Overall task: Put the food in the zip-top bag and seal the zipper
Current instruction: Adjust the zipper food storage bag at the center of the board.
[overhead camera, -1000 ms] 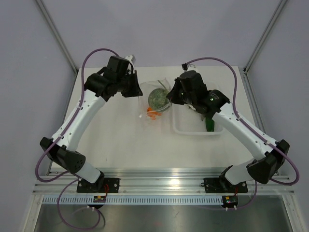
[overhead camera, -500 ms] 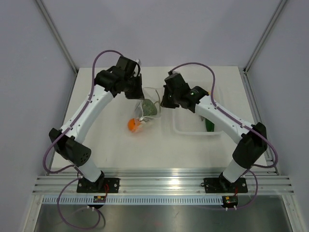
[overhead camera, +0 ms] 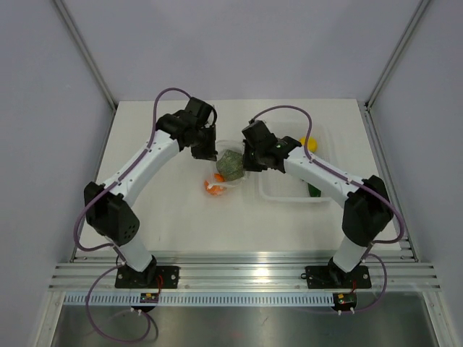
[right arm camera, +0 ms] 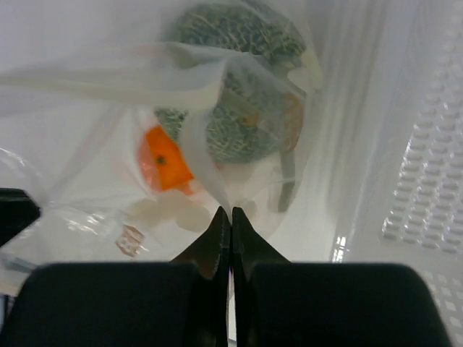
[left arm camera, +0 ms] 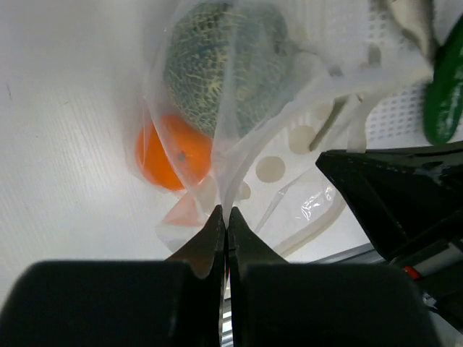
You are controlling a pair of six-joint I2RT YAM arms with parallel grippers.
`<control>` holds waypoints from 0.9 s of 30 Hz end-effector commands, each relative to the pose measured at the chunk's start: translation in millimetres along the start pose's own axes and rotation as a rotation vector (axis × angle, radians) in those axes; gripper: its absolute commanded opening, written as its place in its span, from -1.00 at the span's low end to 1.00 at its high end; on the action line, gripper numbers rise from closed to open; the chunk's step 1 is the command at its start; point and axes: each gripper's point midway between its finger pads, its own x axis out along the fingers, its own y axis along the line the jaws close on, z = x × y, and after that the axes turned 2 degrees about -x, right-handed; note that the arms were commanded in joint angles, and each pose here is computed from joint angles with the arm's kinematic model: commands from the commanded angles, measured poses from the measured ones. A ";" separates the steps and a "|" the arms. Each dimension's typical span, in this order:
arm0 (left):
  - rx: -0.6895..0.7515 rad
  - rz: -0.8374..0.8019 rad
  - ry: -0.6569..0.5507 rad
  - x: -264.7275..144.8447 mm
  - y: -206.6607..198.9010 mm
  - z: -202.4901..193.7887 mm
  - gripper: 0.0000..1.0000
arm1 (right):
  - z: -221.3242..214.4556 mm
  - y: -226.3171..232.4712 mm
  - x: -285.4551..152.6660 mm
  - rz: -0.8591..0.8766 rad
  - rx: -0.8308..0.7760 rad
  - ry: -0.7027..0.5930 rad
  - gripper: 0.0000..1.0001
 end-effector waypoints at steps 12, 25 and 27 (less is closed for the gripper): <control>0.048 -0.058 -0.227 -85.0 -16.8 44.6 -1.00 | 40.6 0.9 -62.1 0.002 -0.036 -0.173 -1.00; 0.041 -0.046 -0.130 -47.6 -6.9 19.4 -1.00 | 22.0 -13.3 -33.0 -0.079 -0.039 -0.097 -0.49; 0.040 -0.051 -0.129 -48.7 -8.4 20.1 -1.00 | 34.3 -16.6 -50.5 -0.101 -0.058 -0.138 -0.20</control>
